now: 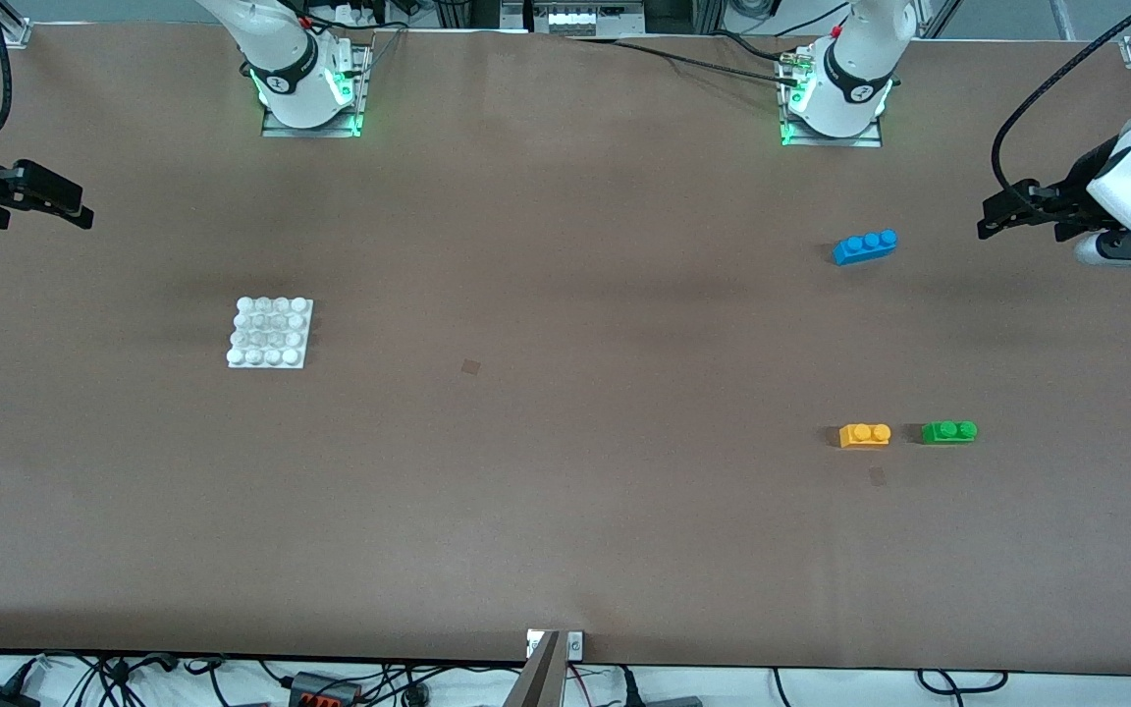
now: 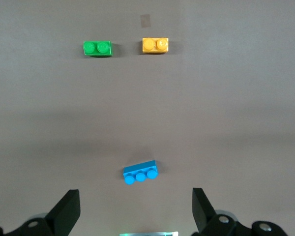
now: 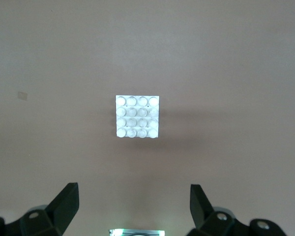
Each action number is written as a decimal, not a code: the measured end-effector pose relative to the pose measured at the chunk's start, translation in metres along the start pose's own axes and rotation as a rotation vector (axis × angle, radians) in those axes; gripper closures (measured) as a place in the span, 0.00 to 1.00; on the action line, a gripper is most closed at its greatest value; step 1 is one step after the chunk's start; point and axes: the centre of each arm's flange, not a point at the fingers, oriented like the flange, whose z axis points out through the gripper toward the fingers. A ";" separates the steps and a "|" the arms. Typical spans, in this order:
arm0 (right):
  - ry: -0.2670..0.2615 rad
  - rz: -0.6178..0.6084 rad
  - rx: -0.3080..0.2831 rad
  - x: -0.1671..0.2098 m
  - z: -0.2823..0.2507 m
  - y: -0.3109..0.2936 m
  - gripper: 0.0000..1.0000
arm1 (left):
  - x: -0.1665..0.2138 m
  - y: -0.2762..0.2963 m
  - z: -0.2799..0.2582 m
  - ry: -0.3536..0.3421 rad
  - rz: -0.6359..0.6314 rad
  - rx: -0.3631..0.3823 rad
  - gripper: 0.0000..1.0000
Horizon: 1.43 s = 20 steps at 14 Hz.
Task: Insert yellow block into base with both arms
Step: 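Reach the left gripper toward the yellow block while the right gripper reaches the plate, then grasp the yellow block with the left gripper while the right gripper grasps the plate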
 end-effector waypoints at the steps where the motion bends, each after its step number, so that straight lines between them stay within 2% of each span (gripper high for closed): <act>1: 0.000 0.000 0.000 0.000 0.000 0.000 0.00 | 0.000 0.000 0.000 0.000 0.000 0.000 0.00; 6: -0.001 0.001 0.000 0.001 0.001 0.001 0.00 | 0.003 0.000 0.003 -0.007 0.005 -0.003 0.00; 12: -0.052 0.001 0.003 0.010 0.021 0.001 0.00 | 0.037 0.013 0.025 -0.072 0.052 -0.032 0.00; 14: -0.096 0.000 0.005 0.016 0.038 0.000 0.00 | 0.070 0.028 0.056 -0.067 0.085 -0.049 0.00; 16: -0.185 -0.004 0.012 0.021 0.063 0.001 0.00 | 0.108 0.029 0.102 -0.041 0.101 -0.045 0.00; 18: -0.257 -0.005 0.035 0.037 0.104 0.000 0.00 | 0.136 0.027 0.149 -0.032 0.121 -0.017 0.00; 20: -0.306 0.003 0.047 0.058 0.159 0.003 0.00 | 0.155 0.023 0.182 -0.009 0.135 0.003 0.00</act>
